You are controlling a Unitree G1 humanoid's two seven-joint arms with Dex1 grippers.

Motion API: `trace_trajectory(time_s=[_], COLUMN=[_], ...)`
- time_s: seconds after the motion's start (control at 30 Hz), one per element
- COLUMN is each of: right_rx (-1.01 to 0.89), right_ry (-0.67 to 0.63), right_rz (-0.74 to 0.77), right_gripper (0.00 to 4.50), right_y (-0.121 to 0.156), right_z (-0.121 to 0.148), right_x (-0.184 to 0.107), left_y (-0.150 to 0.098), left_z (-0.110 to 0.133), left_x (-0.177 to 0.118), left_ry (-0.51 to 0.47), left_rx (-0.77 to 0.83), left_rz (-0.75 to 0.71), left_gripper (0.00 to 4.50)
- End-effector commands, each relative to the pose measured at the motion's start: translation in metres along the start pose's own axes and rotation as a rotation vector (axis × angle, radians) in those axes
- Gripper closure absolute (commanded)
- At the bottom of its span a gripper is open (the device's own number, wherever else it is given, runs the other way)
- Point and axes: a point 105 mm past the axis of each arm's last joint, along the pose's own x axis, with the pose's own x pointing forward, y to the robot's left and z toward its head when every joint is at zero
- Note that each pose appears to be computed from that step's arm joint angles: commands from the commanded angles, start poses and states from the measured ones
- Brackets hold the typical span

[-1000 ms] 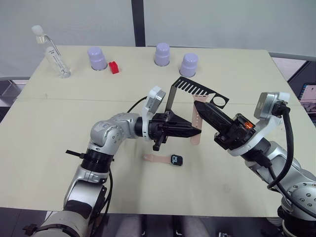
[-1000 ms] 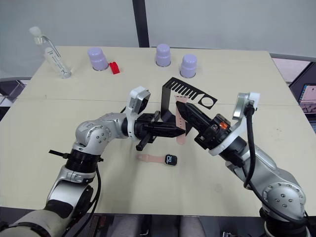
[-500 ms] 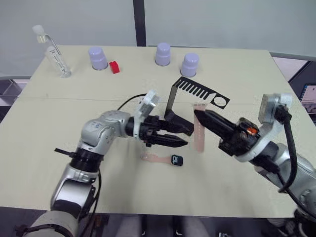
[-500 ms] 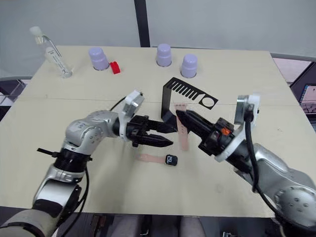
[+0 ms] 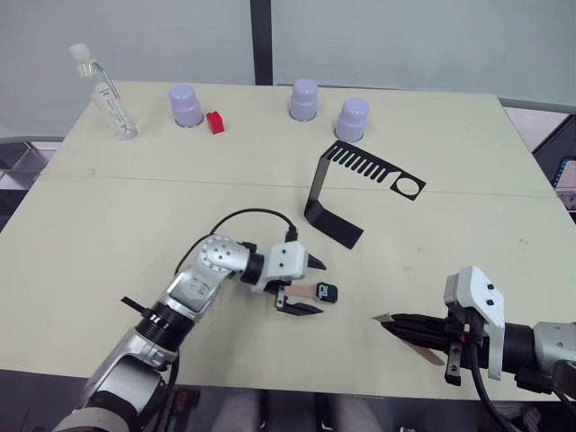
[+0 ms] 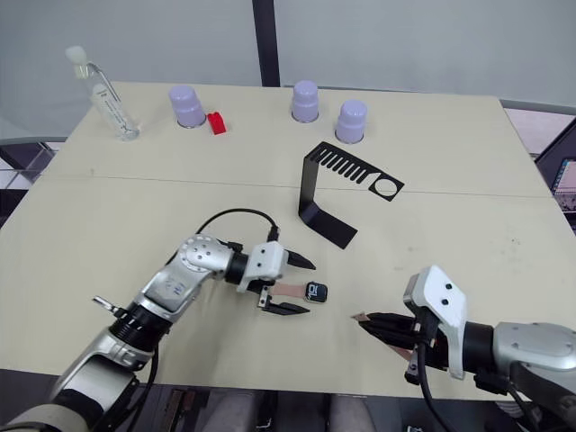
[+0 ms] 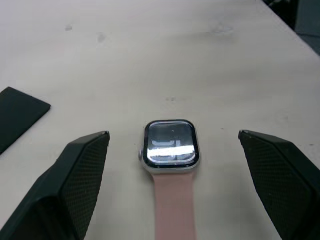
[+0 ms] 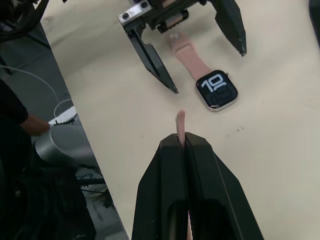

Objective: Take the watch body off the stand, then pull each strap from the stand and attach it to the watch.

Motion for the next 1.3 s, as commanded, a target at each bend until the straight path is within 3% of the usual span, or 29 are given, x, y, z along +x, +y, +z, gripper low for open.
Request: trace_trajectory(time_s=[0.03,0.47,0.57,0.7,0.73,0.83,1.0,1.13,1.3], right_rx=[-0.057,-0.058,-0.069,-0.113,-0.128,-0.185,-0.325,-0.503,-0.696], right_ry=[-0.026,-0.025,-0.021,-0.024,-0.029,-0.044,-0.080,-0.125,-0.090], right_rz=[0.003,-0.025,-0.034,-0.054,-0.060,-0.064,-0.070,-0.146,-0.210], right_gripper=[4.50,4.50,4.50,4.50,4.50,4.50,4.50,4.50,4.50], right_y=[0.002,-0.001,-0.001,-0.004,-0.005,-0.005,-0.005,-0.015,-0.025], right_z=[0.006,0.000,-0.001,0.003,0.005,0.014,0.031,0.045,0.047], right_x=[-0.002,0.000,0.001,0.002,0.003,0.003,0.012,0.030,0.038], left_y=[0.000,-0.001,0.002,0.002,0.004,0.011,0.016,0.025,0.027], left_z=[0.000,-0.010,-0.010,-0.011,-0.010,0.000,0.036,0.029,0.026], left_x=[0.007,0.019,0.020,0.019,0.017,0.009,-0.015,-0.024,-0.023], left_ry=[0.004,0.056,0.052,0.036,0.029,-0.003,-0.158,-0.172,-0.187], left_rx=[0.013,-0.007,-0.026,-0.118,-0.143,-0.243,-0.515,-0.728,-0.799], left_rz=[0.014,0.027,0.031,0.008,0.002,-0.033,-0.211,-0.237,-0.235], left_gripper=[0.05,0.05,0.84,2.76,2.91,2.91,2.91,2.91,2.91])
